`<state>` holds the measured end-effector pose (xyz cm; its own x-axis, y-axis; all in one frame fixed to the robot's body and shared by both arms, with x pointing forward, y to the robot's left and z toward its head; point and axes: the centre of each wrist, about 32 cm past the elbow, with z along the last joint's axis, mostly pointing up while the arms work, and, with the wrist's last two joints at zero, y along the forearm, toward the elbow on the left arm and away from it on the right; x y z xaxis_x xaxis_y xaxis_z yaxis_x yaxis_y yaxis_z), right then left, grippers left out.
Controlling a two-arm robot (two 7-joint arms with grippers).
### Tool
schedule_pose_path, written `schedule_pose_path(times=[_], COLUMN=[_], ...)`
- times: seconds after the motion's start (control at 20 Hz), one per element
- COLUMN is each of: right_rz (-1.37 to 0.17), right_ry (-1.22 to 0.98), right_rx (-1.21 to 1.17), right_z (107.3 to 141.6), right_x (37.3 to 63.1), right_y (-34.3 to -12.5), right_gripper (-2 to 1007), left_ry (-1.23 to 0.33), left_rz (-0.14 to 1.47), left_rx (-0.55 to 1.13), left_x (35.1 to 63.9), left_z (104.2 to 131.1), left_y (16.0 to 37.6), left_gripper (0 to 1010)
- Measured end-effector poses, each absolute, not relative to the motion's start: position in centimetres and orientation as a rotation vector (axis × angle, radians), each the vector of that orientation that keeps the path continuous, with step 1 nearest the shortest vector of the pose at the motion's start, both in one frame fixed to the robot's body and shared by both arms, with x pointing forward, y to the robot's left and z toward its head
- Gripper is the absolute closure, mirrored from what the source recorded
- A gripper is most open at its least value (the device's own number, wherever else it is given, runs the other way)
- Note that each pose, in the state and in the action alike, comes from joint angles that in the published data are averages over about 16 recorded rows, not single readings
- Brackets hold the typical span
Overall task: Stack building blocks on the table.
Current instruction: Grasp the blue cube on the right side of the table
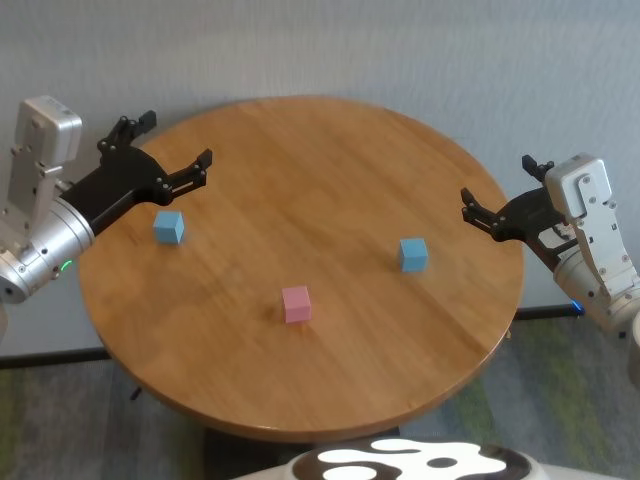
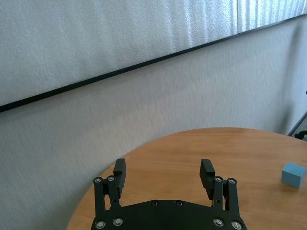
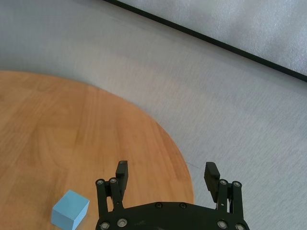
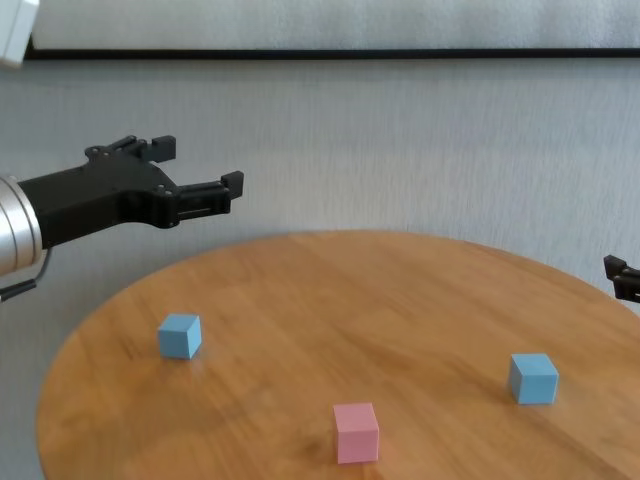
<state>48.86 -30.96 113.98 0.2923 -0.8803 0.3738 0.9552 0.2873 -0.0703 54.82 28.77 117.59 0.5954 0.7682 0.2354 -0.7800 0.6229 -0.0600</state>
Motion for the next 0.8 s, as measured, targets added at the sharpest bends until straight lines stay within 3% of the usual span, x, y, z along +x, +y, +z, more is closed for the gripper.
schedule_pose_path(times=[0.4,0.8], right_rz=[-1.252,-1.252], right_ry=[-0.225,-0.026], right_rx=[-0.332,-0.401], right_z=[114.6,117.0], right_x=[48.6,47.8], right_y=[-30.6,-29.2], right_gripper=[0,0], left_ry=[-0.245,-0.243], left_rz=[0.894,0.891], left_rx=[0.054,0.054], left_x=[54.9,55.0], left_z=[117.5,117.5], left_y=[28.7,28.7], left_gripper=[10,10])
